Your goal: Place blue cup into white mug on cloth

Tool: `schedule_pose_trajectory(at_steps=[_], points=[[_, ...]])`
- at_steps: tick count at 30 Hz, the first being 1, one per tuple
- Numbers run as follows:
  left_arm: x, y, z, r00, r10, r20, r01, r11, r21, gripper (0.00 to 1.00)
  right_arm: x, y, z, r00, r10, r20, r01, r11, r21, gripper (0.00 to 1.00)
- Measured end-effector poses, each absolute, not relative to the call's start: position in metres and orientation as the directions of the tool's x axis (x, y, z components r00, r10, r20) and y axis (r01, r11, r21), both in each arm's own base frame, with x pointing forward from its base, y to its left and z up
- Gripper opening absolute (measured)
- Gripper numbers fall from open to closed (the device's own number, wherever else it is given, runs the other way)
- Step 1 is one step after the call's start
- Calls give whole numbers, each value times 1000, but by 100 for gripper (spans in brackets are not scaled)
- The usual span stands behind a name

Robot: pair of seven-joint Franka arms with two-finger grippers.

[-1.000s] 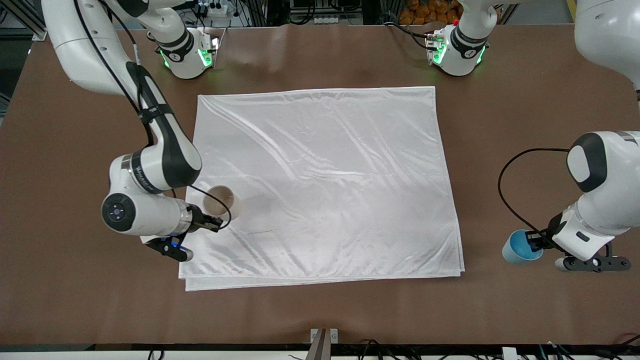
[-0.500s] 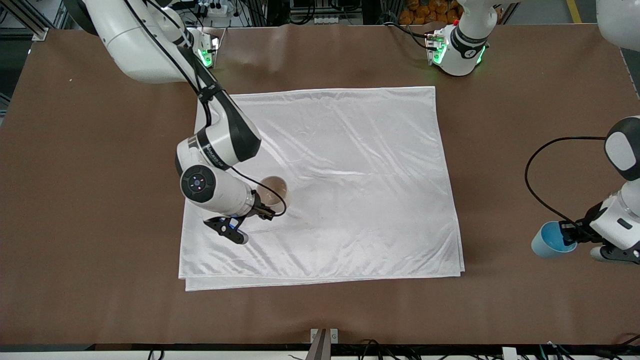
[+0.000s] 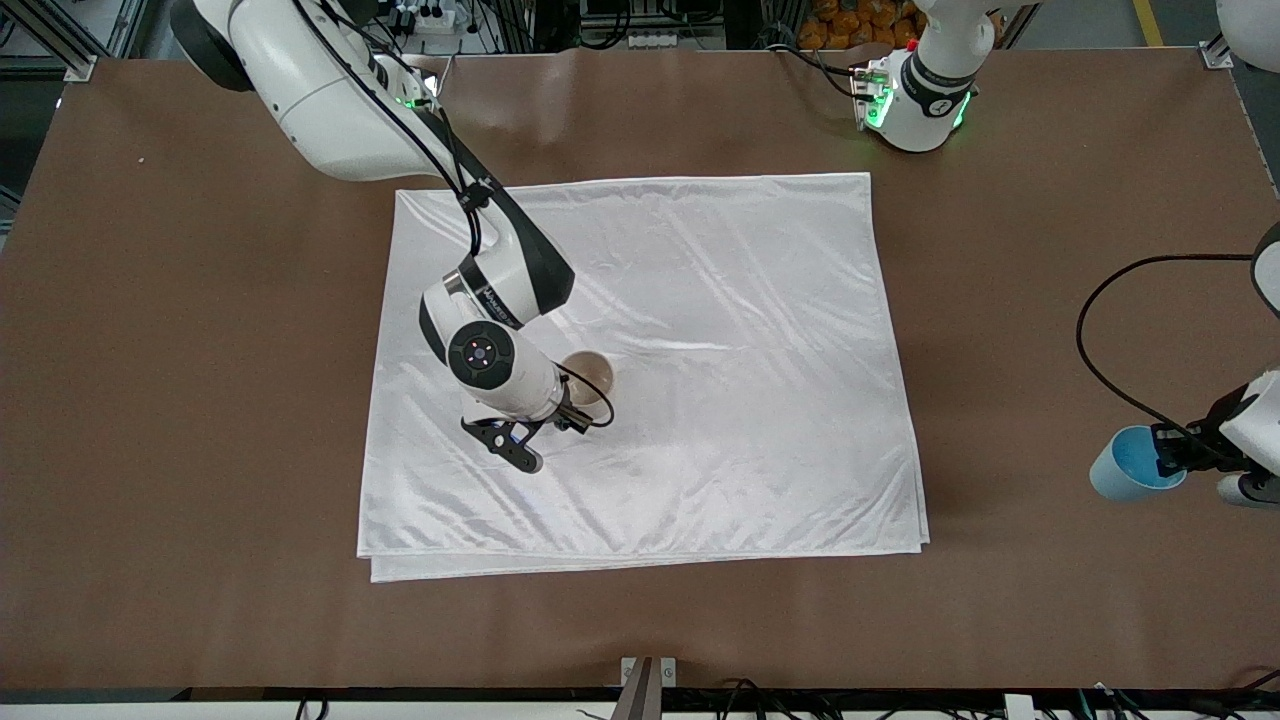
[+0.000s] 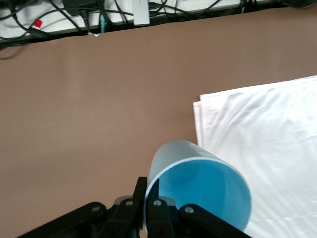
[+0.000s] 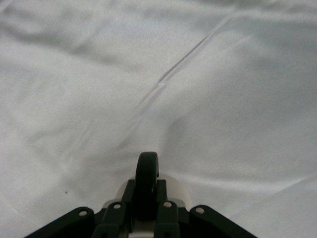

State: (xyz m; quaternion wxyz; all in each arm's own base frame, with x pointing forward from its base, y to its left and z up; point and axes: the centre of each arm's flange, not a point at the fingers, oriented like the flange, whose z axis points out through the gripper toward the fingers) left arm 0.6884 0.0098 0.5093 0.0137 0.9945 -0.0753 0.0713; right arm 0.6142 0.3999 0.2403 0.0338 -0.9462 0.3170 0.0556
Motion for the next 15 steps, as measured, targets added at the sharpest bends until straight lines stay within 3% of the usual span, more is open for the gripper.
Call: schedule_pose_trajectory(at_steps=[13,15], points=[[681,-77,523,989,9,146,-7,-994,111,4,609,414,240,738,-664,-121,-673,-739,-44,22],[678,-91,526,989,40,143,22,-992,128,4,607,418,238,735,-667,-121,-675,-736,-45,27]])
